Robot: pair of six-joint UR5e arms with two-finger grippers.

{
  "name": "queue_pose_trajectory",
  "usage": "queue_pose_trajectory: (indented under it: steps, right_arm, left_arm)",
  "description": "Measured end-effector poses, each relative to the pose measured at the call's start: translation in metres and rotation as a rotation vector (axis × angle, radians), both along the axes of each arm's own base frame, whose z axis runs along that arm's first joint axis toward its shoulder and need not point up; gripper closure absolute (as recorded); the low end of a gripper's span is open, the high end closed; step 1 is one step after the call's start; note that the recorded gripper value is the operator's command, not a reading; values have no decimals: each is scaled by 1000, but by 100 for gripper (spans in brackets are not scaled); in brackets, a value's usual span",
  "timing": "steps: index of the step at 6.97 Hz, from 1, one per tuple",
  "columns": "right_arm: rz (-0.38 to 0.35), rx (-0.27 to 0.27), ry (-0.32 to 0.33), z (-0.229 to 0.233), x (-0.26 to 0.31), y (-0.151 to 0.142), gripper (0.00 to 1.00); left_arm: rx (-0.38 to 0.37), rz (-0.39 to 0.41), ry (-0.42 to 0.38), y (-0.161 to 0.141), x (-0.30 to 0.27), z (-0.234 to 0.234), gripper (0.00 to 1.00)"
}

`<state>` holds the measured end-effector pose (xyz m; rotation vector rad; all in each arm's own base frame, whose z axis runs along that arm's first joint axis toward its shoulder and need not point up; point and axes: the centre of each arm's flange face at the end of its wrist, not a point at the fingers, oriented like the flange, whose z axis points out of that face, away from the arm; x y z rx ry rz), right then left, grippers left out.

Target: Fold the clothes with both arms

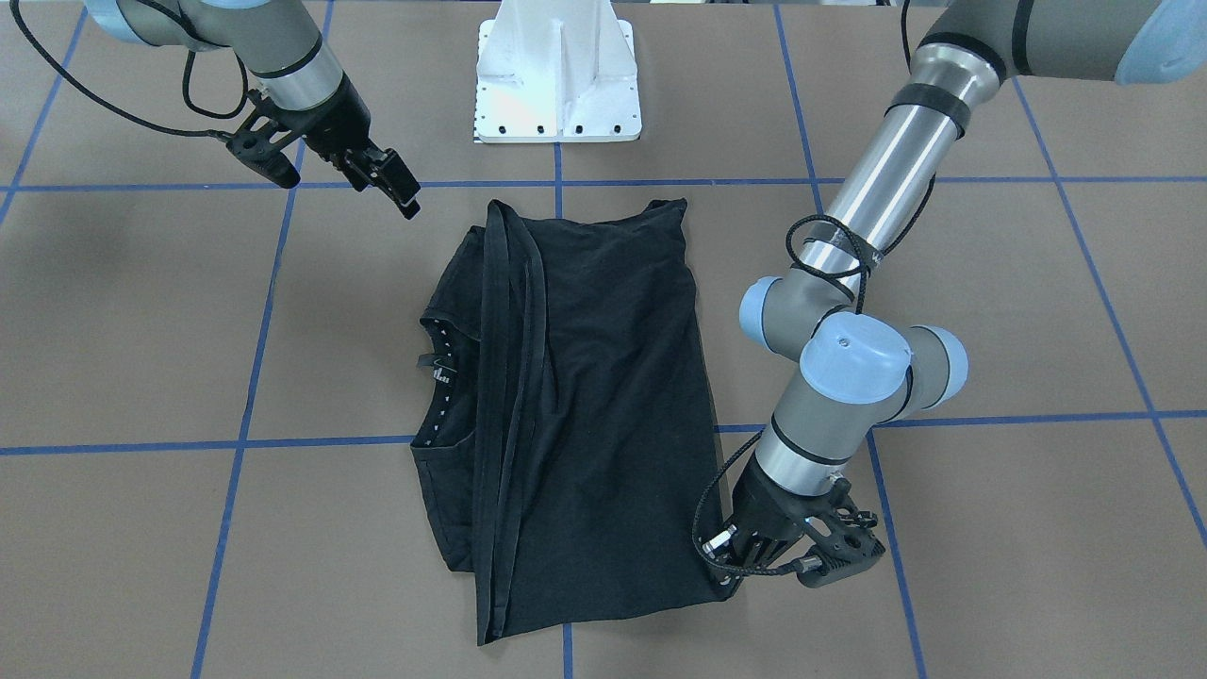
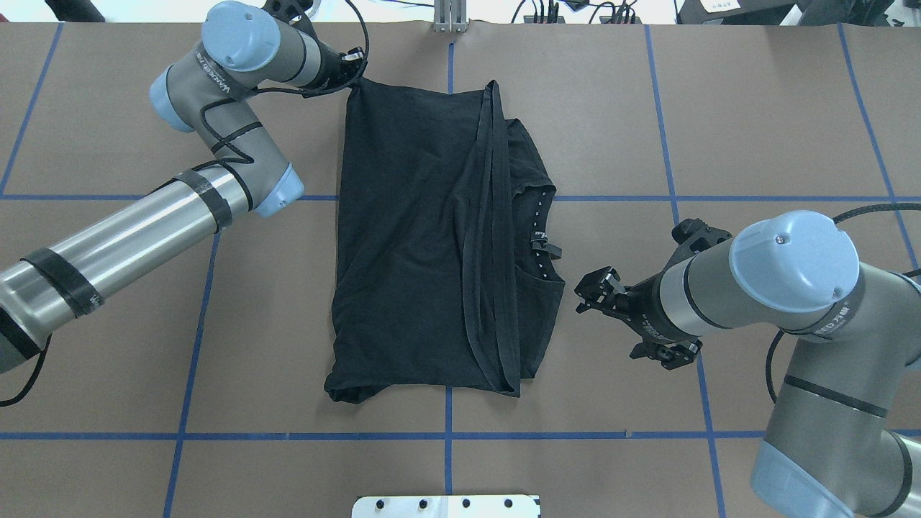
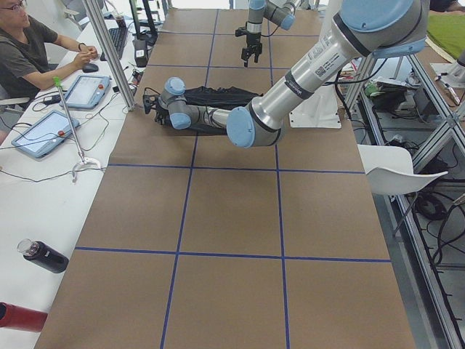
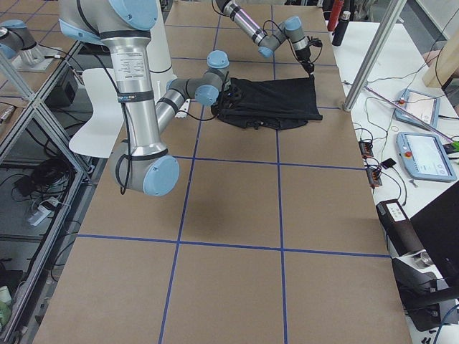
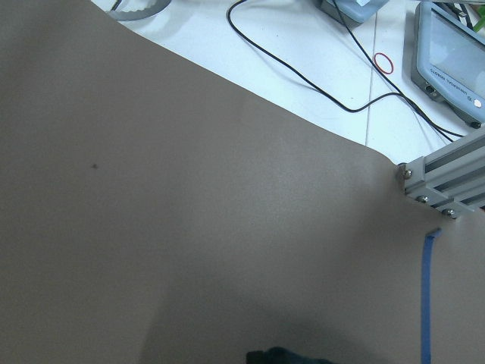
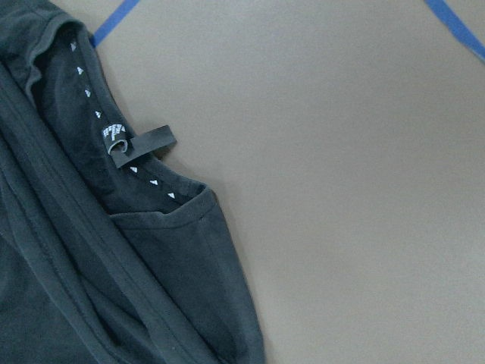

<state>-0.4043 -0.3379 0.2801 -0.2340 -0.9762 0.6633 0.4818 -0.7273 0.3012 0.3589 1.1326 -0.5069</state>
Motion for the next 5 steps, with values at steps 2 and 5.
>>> queue_pose_trajectory:
  steps: [2, 5]
  right_arm:
    - [7, 37, 9, -11, -34, -2, 0]
    - [53, 86, 44, -13, -86, 37, 0]
  left_arm:
    - [34, 19, 28, 19, -28, 10, 0]
    - [31, 75, 68, 54, -68, 31, 0]
